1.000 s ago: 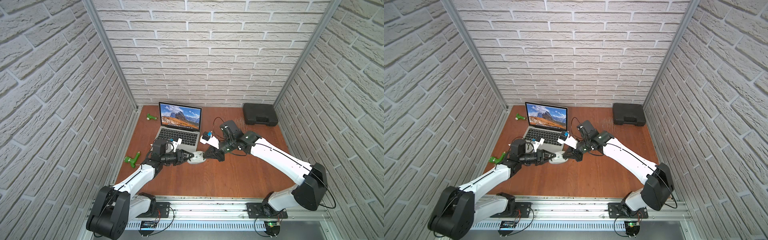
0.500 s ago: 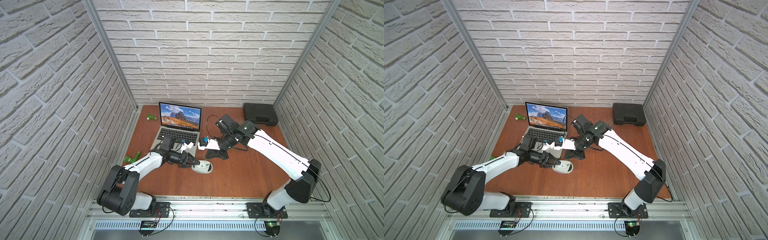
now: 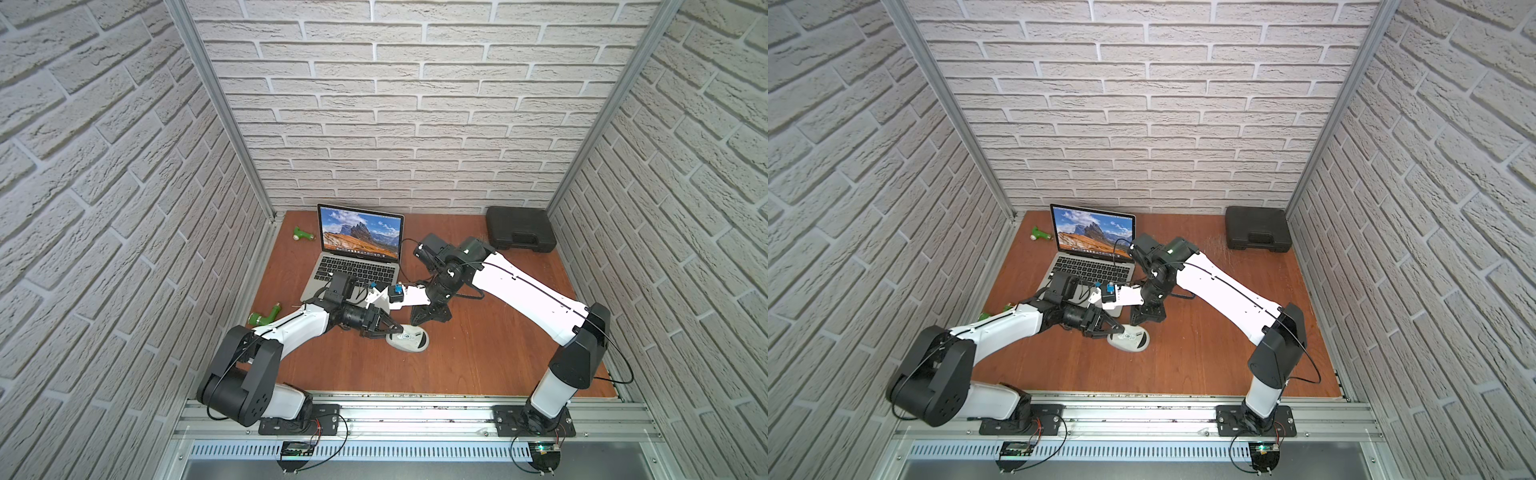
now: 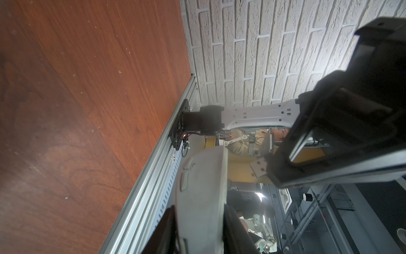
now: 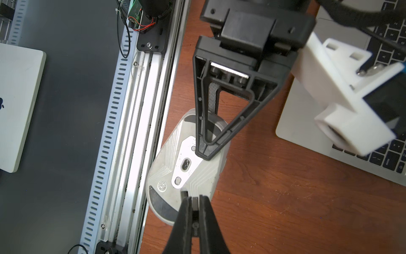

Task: Remove the wireless mouse receiver from the laptop
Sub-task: Insert the USB plug into the mouse.

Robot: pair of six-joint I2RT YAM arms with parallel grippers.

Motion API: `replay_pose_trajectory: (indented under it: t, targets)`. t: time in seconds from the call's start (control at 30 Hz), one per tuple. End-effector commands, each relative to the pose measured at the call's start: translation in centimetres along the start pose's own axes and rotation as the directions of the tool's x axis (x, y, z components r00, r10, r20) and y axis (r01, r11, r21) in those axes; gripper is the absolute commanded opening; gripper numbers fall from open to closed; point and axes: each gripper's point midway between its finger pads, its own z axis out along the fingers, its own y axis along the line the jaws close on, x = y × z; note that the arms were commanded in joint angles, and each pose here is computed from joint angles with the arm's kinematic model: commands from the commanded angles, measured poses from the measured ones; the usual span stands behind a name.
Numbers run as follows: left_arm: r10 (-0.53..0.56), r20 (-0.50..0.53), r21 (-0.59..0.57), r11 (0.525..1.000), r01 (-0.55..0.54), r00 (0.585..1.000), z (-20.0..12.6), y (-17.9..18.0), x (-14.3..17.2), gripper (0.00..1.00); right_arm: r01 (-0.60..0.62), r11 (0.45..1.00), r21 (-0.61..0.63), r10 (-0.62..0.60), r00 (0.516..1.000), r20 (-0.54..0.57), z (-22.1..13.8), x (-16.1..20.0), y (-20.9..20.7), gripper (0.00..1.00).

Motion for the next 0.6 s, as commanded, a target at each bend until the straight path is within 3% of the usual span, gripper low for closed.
replay_pose_trajectory:
  t: [0.0, 0.57]
  targets:
    - [0.059, 0.019, 0.019, 0.998, -0.059, 0.998, -0.6, -0.7, -0.6, 0.0, 0.011, 1.0, -0.015, -0.012, 1.0, -0.027, 0.1, 0.4, 0.6, 0.02]
    - [0.054, 0.06, -0.015, 0.998, -0.053, 0.997, -1.5, -0.1, -0.9, 0.0, 0.029, 1.0, -0.012, -0.029, 0.999, -0.033, 2.2, 0.4, -0.8, 0.02]
